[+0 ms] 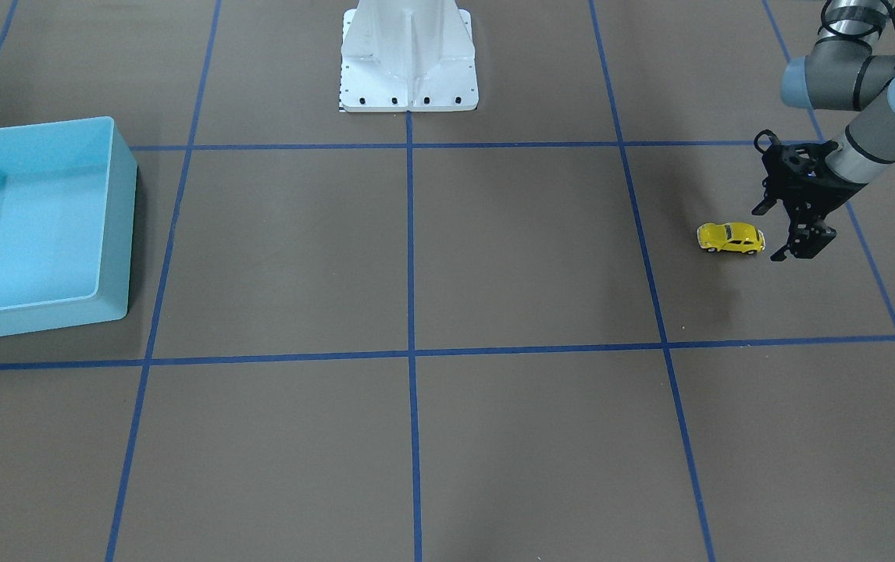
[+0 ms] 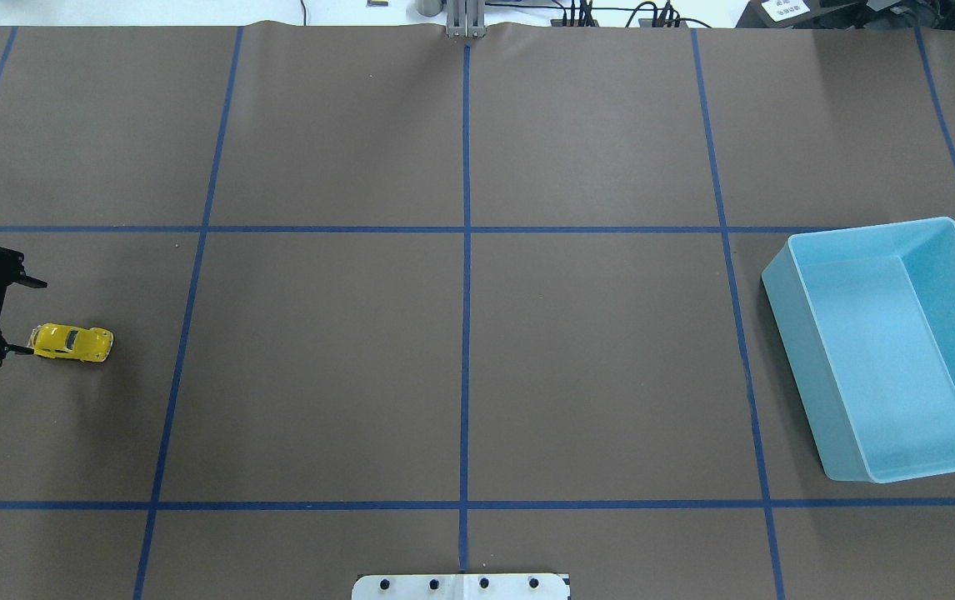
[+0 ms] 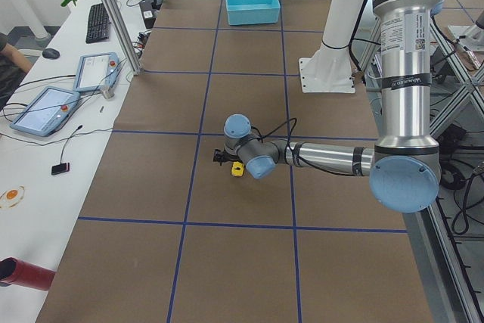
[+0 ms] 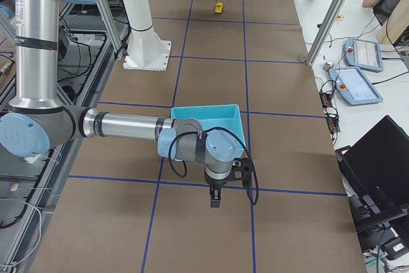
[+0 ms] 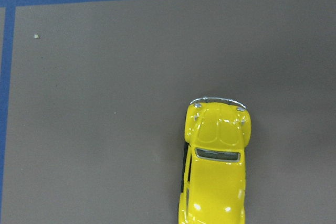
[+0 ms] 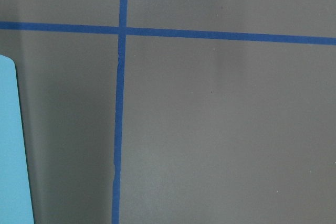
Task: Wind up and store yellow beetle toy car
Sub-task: 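Lower the left gripper over the yellow beetle toy car, then close the left gripper on the car, pressing it onto the table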
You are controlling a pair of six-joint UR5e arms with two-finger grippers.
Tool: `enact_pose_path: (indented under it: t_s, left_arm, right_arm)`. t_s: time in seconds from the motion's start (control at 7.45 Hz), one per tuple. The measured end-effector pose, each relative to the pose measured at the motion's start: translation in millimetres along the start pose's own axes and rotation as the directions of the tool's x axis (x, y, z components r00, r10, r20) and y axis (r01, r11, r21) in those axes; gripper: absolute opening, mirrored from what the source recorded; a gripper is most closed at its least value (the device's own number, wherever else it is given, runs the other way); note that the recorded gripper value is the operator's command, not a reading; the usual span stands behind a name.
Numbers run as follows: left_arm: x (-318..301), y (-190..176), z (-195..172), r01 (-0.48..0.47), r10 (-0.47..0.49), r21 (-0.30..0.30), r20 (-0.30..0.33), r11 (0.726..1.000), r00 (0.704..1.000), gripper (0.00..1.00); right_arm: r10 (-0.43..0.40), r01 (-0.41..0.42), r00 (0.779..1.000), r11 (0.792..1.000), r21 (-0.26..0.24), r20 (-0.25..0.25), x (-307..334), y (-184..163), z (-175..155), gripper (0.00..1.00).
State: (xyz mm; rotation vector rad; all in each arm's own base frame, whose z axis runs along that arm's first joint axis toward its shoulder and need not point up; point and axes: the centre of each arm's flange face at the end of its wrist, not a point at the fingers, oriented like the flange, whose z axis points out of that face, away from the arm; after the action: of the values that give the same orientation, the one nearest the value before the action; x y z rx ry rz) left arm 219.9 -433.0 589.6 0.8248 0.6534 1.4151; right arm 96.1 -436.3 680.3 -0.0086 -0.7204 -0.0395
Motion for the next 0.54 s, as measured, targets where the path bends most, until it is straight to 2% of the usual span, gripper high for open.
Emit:
enact_pose_path:
  t_s: [0.54]
  left_arm:
    - [9.7,-1.8,2.0,0.009,-0.007,0.036,-0.057,0.999,0.998,0.99]
  right_arm:
    - [0.000,0.000,1.000,1.000,0.000,0.000,0.1,0.1,0.1,0.99]
